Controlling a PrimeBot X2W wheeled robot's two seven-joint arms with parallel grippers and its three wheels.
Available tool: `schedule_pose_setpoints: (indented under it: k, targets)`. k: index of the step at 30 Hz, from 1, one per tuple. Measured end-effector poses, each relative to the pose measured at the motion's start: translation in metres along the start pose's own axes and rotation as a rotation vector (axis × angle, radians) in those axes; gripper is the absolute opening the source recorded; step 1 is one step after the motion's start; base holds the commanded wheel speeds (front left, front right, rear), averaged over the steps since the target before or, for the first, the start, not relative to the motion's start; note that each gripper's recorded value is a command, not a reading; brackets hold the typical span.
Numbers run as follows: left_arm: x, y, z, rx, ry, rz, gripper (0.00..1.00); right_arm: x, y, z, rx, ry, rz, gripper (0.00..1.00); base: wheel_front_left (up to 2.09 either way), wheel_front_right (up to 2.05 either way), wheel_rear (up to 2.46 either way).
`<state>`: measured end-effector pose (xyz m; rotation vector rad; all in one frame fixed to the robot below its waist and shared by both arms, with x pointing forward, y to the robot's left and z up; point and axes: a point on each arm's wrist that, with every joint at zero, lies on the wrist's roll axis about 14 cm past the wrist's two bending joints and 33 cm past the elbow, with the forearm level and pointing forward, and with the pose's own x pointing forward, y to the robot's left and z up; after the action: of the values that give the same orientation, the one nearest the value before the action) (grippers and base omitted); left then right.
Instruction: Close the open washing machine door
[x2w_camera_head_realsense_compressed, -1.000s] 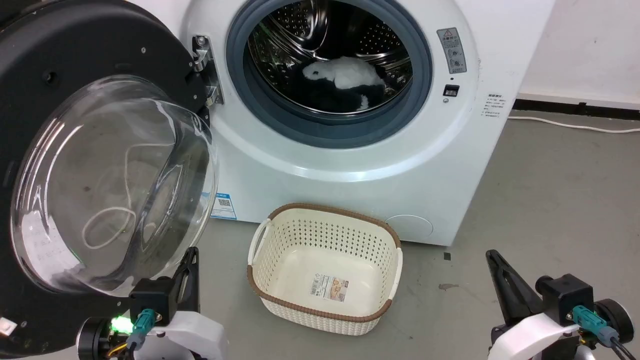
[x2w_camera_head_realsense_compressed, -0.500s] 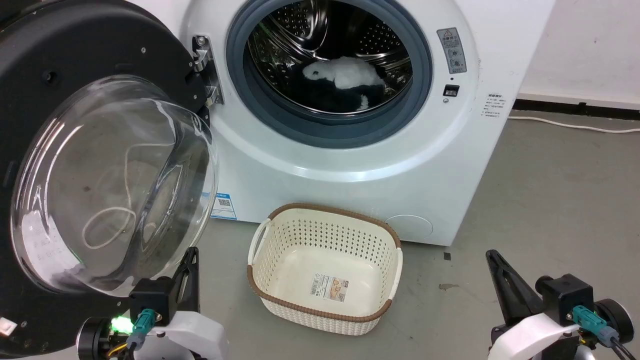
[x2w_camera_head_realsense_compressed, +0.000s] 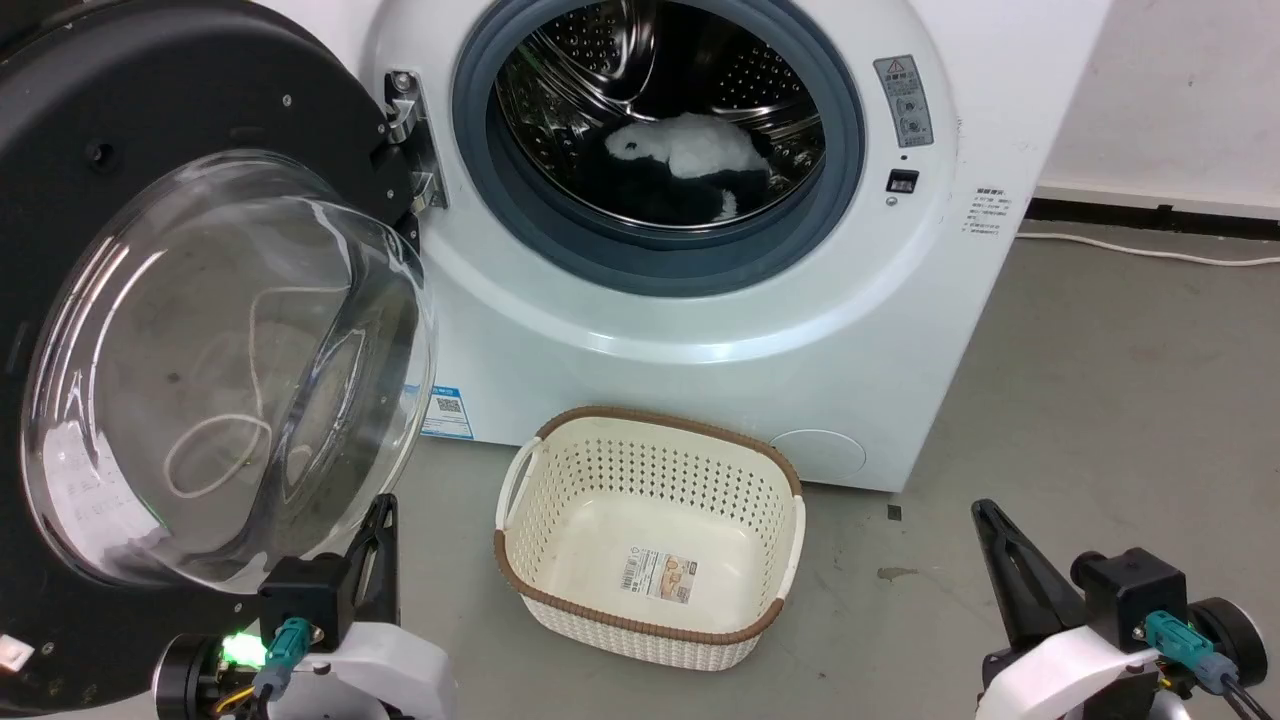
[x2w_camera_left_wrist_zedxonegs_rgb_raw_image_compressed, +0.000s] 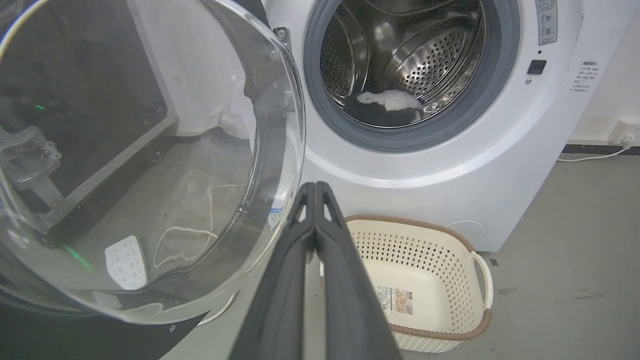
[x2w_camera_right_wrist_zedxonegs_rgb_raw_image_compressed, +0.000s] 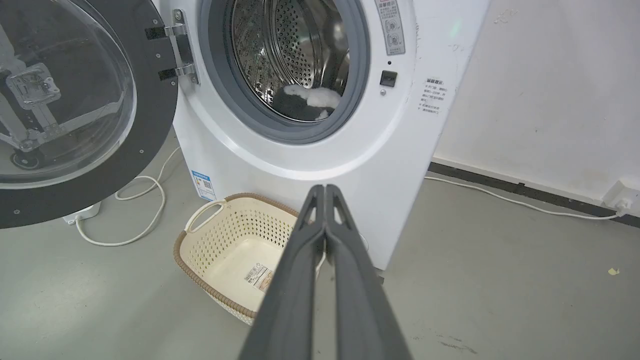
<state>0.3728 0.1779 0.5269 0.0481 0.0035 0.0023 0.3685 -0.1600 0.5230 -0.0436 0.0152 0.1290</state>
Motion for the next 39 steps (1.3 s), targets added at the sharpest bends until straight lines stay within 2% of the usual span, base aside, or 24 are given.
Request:
schedule_pose_setpoints:
  k: [24,25,39]
  targets:
    - [0.0,0.0,0.0,0.0,0.0,0.0,0.0,0.0,0.0,0.0,0.0,0.0,0.0,0.0,0.0,0.0,0.0]
    - [0.0,-0.0001,-0.0001,0.0,0.0,0.0,1.0,0.0,-0.0001,-0.0001,0.0,0.0,0.0,1.0,0.0,0.0,0.0]
    - [-0.0003,-0.0043,0.0009,-0.029,-0.008,-0.012,1.0,-0.0009,0.0013,0.0009,0.018,-0.013,0.003,1.0,0.0,0.0,0.0]
